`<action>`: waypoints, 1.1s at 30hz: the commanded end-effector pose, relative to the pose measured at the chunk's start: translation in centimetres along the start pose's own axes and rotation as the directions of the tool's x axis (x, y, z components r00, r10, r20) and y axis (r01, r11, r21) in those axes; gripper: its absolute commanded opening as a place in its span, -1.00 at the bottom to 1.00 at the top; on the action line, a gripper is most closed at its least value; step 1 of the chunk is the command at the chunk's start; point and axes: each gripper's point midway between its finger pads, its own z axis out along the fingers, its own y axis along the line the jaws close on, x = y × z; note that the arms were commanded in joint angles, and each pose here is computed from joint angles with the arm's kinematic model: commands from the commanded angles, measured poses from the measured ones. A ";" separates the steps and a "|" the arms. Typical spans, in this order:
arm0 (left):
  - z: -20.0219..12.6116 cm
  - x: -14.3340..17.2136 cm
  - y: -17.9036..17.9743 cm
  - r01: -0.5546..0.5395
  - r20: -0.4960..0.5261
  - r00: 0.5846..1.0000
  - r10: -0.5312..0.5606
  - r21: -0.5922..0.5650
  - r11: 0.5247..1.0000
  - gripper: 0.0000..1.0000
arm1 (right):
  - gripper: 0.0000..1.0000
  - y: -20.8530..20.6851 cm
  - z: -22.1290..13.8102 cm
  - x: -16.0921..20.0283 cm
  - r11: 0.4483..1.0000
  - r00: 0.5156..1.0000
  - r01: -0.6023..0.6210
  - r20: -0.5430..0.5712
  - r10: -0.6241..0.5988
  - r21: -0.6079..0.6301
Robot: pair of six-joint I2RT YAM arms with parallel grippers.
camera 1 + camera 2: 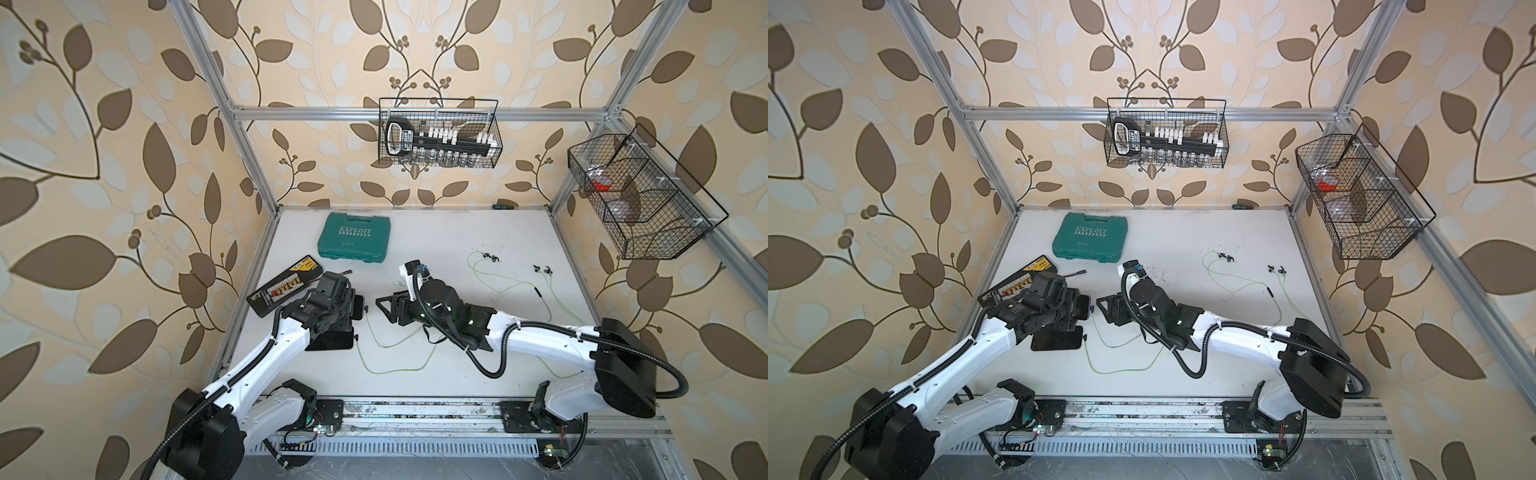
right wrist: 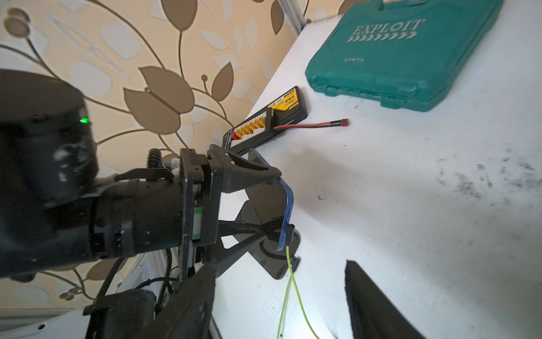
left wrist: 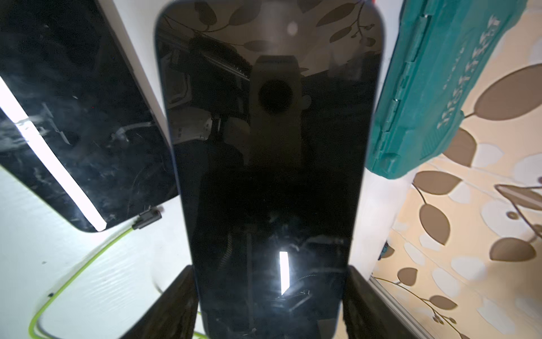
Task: Plug wired earphones into phones
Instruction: Insert the wired earphone into the phone, then place the phone at the center of the board.
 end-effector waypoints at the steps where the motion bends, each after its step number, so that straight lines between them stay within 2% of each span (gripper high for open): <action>1: 0.0 0.4 -3.5 -0.016 0.022 1.000 0.015 0.081 0.997 0.37 | 0.42 -3.3 -2.1 -0.2 0.992 0.999 0.014 0.031 -0.018 0.122; 9: 4.6 1.1 -4.1 -0.018 0.026 0.999 0.018 -0.015 1.000 0.37 | 0.49 -7.1 -7.2 -1.6 0.967 0.993 -0.004 0.113 -0.026 0.253; 13: 6.8 0.5 -4.4 -0.029 0.081 0.996 0.033 -0.051 0.998 0.39 | 0.51 -9.1 -8.9 -1.4 0.954 0.992 -0.021 0.128 -0.018 0.298; 17: 8.3 0.0 -4.7 -0.055 0.126 0.990 0.070 -0.117 0.992 0.40 | 0.52 -10.5 -10.0 -1.3 0.947 0.991 -0.045 0.137 0.001 0.318; 23: 10.6 -0.2 -3.8 -0.059 0.138 0.987 0.087 -0.201 0.978 0.41 | 0.54 -11.6 -10.7 -1.1 0.941 0.990 -0.062 0.141 0.016 0.332; 26: 11.2 -0.4 -3.2 -0.048 0.141 0.987 0.081 -0.223 0.974 0.52 | 0.55 -11.8 -10.7 -1.2 0.940 0.990 -0.066 0.141 0.019 0.335; 33: 10.2 -0.9 -2.7 -0.049 0.155 0.984 0.088 -0.235 0.971 0.98 | 0.60 -11.6 -11.2 -1.7 0.941 0.988 -0.061 0.156 0.009 0.334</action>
